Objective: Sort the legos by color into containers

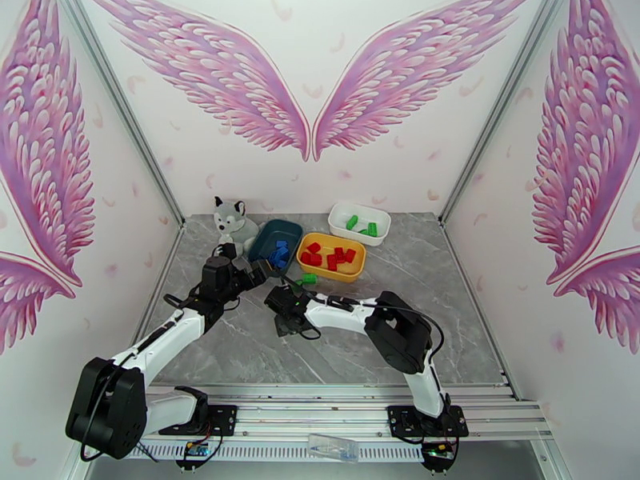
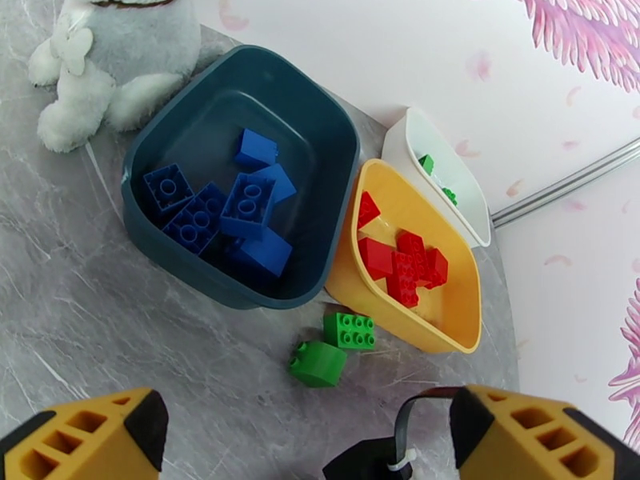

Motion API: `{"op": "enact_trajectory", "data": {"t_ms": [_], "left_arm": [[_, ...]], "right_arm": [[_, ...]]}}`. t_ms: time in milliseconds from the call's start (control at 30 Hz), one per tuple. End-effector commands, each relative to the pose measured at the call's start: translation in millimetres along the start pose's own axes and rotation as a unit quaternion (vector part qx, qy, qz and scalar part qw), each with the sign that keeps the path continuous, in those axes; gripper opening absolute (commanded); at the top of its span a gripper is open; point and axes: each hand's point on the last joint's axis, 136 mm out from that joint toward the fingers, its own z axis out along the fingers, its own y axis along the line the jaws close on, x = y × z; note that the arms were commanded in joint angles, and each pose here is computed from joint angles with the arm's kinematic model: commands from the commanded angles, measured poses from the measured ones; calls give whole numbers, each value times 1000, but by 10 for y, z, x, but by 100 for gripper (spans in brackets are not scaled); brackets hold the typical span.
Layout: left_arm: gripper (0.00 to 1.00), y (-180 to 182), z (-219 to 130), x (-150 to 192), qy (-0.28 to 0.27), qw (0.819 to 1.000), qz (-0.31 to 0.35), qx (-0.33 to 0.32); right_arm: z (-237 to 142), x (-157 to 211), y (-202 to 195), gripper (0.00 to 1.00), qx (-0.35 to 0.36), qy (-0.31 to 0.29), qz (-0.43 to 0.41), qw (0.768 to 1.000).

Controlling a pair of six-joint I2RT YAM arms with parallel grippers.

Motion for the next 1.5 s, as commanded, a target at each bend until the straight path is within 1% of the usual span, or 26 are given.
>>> {"op": "enact_trajectory", "data": {"t_ms": [0,167,267,367,533,733,867,967,1100,1200,1333,1400,1467], "left_arm": [[99,20,-10,20,0,1000,-3,5],[99,35,56,70,10,1000,-10,10],[99,13,126,126,23,999,-16,22],[99,-90,227,200,48,997,-23,53],[99,-277,428,388,96,990,-29,101],[99,-634,637,681,150,972,-28,177],[99,-906,679,796,167,963,-4,212],[99,-1039,662,819,165,961,20,223],[99,-1120,571,834,150,964,54,212],[99,-1088,498,814,132,971,75,186],[99,-925,416,718,100,983,90,124],[99,-856,390,668,85,986,103,104],[99,-749,370,592,67,989,117,69]], "right_arm": [[214,-7,-148,49,41,-10,-14,999],[44,-84,-221,30,47,-32,-17,998],[-66,-177,-308,22,48,-45,-13,998],[-155,-320,-482,16,53,-56,2,997],[-364,-708,-948,14,63,-89,53,993],[-666,-1308,-1607,14,68,-153,123,978],[-847,-1770,-1957,15,69,-200,154,965],[-865,-2103,-2199,15,76,-222,171,957],[-733,-2473,-2478,13,68,-237,199,948],[-594,-2720,-2676,12,60,-245,215,943],[-435,-2986,-2964,12,49,-256,237,936],[-390,-3099,-3126,14,43,-265,248,931],[-343,-3183,-3280,16,39,-273,258,926]]}}
